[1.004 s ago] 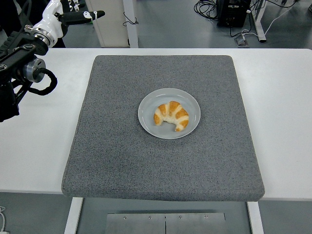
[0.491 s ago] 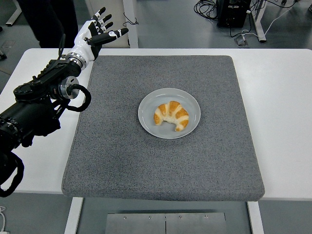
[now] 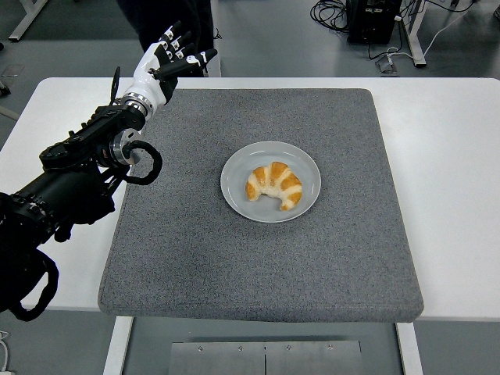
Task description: Place the bread on the plate
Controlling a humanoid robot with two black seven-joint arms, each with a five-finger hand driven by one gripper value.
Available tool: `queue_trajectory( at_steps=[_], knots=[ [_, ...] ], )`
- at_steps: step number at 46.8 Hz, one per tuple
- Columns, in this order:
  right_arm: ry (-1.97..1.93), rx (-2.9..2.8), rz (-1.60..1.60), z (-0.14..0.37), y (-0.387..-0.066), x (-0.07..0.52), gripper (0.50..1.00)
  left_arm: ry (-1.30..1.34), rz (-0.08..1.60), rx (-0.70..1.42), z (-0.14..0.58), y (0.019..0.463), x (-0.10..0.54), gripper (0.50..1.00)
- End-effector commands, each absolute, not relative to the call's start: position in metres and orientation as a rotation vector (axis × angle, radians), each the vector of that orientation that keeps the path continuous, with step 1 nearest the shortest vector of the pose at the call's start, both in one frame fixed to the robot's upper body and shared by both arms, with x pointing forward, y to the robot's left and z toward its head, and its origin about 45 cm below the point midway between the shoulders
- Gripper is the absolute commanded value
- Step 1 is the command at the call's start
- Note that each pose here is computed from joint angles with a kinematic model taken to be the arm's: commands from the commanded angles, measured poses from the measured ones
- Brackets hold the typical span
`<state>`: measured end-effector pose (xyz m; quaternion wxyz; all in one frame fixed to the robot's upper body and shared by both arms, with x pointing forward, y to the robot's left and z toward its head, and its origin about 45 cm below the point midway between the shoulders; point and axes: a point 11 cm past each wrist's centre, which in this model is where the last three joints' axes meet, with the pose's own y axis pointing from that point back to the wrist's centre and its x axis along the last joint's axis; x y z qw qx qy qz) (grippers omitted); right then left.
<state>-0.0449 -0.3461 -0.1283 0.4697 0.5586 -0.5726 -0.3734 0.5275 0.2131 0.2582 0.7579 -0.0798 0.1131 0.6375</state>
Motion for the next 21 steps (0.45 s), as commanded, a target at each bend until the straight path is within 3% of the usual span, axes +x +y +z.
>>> queue_trajectory(
  at_steps=[1, 21],
  knots=[
    [-1.404, 1.369, -0.915, -0.128, -0.346, -0.045, 1.000, 0.297, 1.419, -0.210, 0.254, 0.224, 0.526, 0.972],
    [-1.403, 1.359, -0.911, -0.128, -0.348, -0.048, 1.000, 0.358, 1.439, -0.202, 0.233, 0.226, 0.519, 0.972]
  ],
)
